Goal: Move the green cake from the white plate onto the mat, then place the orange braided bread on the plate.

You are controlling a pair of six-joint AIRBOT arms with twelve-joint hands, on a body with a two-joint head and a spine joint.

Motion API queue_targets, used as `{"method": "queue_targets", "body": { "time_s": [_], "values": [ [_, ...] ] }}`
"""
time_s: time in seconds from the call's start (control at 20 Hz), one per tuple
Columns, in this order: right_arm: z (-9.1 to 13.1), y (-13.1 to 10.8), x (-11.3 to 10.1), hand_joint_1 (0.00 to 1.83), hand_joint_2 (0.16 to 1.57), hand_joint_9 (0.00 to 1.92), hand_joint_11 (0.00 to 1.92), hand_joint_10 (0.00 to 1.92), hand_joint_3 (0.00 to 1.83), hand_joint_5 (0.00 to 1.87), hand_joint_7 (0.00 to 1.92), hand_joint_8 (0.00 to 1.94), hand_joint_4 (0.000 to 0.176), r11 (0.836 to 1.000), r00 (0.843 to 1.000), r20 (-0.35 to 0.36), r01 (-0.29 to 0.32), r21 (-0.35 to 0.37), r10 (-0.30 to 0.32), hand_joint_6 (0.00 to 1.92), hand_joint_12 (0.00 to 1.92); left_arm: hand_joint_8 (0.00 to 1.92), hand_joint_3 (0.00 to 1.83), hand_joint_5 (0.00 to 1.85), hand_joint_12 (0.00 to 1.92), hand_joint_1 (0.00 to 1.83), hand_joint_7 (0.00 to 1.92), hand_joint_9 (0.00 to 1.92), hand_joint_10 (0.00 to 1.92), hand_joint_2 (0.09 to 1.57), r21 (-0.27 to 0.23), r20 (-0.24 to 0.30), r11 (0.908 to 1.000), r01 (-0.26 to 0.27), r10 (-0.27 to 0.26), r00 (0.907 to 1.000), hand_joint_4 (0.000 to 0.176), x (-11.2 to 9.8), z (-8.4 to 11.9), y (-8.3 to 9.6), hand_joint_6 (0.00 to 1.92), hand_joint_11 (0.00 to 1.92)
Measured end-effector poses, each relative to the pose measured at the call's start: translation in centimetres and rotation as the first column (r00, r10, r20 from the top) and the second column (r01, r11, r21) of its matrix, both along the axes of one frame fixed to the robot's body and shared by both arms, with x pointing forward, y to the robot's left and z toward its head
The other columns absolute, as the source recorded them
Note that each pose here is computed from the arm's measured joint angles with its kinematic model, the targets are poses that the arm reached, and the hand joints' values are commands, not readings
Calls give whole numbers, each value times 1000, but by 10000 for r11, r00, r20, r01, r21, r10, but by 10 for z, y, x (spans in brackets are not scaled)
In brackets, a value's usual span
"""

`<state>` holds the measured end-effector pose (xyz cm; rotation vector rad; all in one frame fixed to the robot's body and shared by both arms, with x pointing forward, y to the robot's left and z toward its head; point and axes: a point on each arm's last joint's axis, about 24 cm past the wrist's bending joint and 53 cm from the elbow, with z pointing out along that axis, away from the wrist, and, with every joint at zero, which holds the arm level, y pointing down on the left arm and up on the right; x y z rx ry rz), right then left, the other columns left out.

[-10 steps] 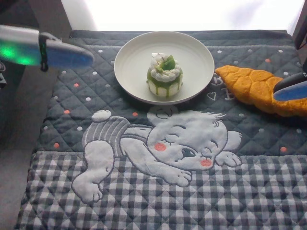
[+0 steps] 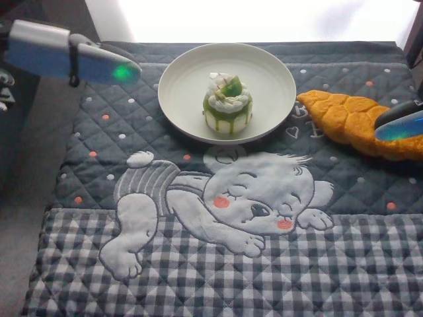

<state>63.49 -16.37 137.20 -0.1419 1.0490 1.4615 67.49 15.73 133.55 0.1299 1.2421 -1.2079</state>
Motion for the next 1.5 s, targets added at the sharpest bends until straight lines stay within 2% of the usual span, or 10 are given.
{"method": "queue_targets", "body": {
  "time_s": [0.1, 0.25, 0.55, 0.65, 0.8, 0.9, 1.05, 1.15, 1.25, 1.5],
  "values": [
    [0, 0, 0, 675, 731, 131, 0, 12, 6, 0, 138, 5, 117, 10000, 10000, -9, -1, 37, 1, 0, 495, 1, 2, 408, 1147, 696, 528, 612, 28, 855, 393, 74, 9992, 19, -22, 10000, 10, 5, 3, -13, 1, 197],
    [0, 3, 0, 727, 746, 3, 0, 0, 0, 0, 27, 0, 98, 9999, 10000, -27, -73, 92, 73, 0, 303, 2, 0, 332, 995, 603, 478, 567, 1, 841, 889, 139, 9960, -52, 39, 9999, 9, 13, 5, -26, 3, 202],
    [6, -2, 0, 736, 743, 41, 0, 9, 0, 0, 46, 4, 171, 9986, 10000, -62, -48, 519, 51, 0, 478, 0, 3, 320, 613, 612, 503, 577, 0, 836, 1464, -505, 9892, -102, 177, 9986, 21, 40, 6, -40, 5, 361],
    [8, -2, -2, 677, 715, 99, 0, 10, 0, 0, 100, 1, 176, 9981, 10000, 21, -12, 616, 11, 0, 387, 0, 0, 316, 754, 577, 500, 591, 3, 842, 1921, -664, 9812, -178, 311, 9973, 39, 50, -1, -50, 0, 321],
    [8, 0, -4, 634, 730, 123, 0, 10, 2, 0, 122, 1, 176, 9984, 9999, 139, -20, 568, 12, 0, 396, 1, 0, 313, 977, 585, 506, 591, 2, 834, 2106, -1241, 9776, -20, 288, 9919, 4, 63, -13, -59, 1, 222],
    [9, 1, -5, 673, 731, 179, 0, 14, 0, 0, 120, 8, 176, 9985, 9998, 210, 34, 544, -45, 0, 624, 9, 0, 353, 975, 537, 526, 590, 4, 821, 2595, -1522, 9657, 77, 330, 9878, 35, 70, -28, -68, 15, 199],
    [8, 5, -7, 700, 740, 205, 0, 7, 3, 0, 123, 2, 176, 9984, 9998, 208, -63, 555, 51, 0, 766, 2, 0, 393, 960, 643, 562, 612, 3, 832, 3158, -1540, 9485, 238, 264, 9877, 27, 76, -36, -91, 4, 262],
    [8, 7, -7, 689, 738, 227, 0, 10, 1, 0, 159, 5, 176, 9982, 9997, 215, -131, 592, 119, 0, 799, 0, 0, 422, 1011, 626, 556, 600, 0, 822, 3504, -1579, 9355, 444, 123, 9874, 67, 77, -43, -103, 3, 286],
    [7, 12, -8, 680, 739, 222, 0, 4, 0, 0, 147, 2, 176, 9979, 9995, 239, -201, 621, 187, 0, 844, 1, 0, 421, 875, 647, 540, 581, 1, 796, 3957, -1396, 9167, 558, 0, 9902, 65, 74, -49, -117, 0, 259],
    [5, 17, -8, 670, 732, 170, 0, 5, 0, 0, 113, 2, 176, 9976, 9993, 235, -288, 632, 274, 0, 558, 4, 0, 417, 890, 598, 585, 616, 9, 760, 4605, -1076, 8854, 631, -149, 9941, 105, 71, -58, -137, 2, 240]
  ]
}}
